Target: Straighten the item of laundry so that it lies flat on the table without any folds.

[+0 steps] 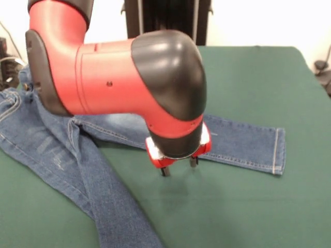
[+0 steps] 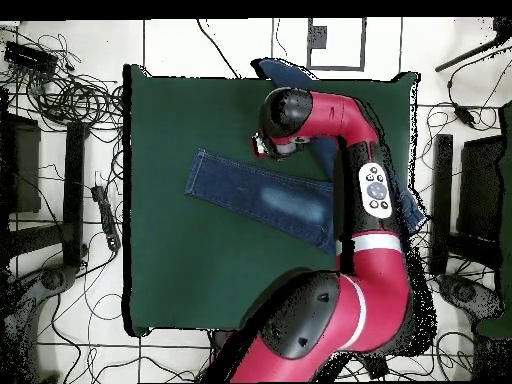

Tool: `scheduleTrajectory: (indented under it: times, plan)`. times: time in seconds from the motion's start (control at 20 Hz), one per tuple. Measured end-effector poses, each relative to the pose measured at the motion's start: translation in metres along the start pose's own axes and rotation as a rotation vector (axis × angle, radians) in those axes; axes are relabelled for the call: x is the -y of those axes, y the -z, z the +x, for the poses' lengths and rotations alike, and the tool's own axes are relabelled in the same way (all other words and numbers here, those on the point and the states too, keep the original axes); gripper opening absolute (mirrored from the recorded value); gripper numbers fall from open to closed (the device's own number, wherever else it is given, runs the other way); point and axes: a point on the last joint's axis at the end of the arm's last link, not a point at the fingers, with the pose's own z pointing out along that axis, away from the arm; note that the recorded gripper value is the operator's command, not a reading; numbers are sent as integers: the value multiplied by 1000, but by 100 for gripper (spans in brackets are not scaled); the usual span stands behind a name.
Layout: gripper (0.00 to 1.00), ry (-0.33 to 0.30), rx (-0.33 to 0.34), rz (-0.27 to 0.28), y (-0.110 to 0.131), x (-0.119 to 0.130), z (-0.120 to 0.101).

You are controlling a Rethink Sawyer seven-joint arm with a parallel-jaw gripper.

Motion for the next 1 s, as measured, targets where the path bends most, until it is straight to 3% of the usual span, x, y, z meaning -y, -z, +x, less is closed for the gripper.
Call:
scheduleTrajectory:
  times: [0.4, 0.6, 1.0]
  plan:
    - [100, 81, -34, -7, 6, 13, -12]
    - [100, 108, -3, 33, 19, 30, -18]
    - [100, 84, 62, 88, 62, 54, -27]
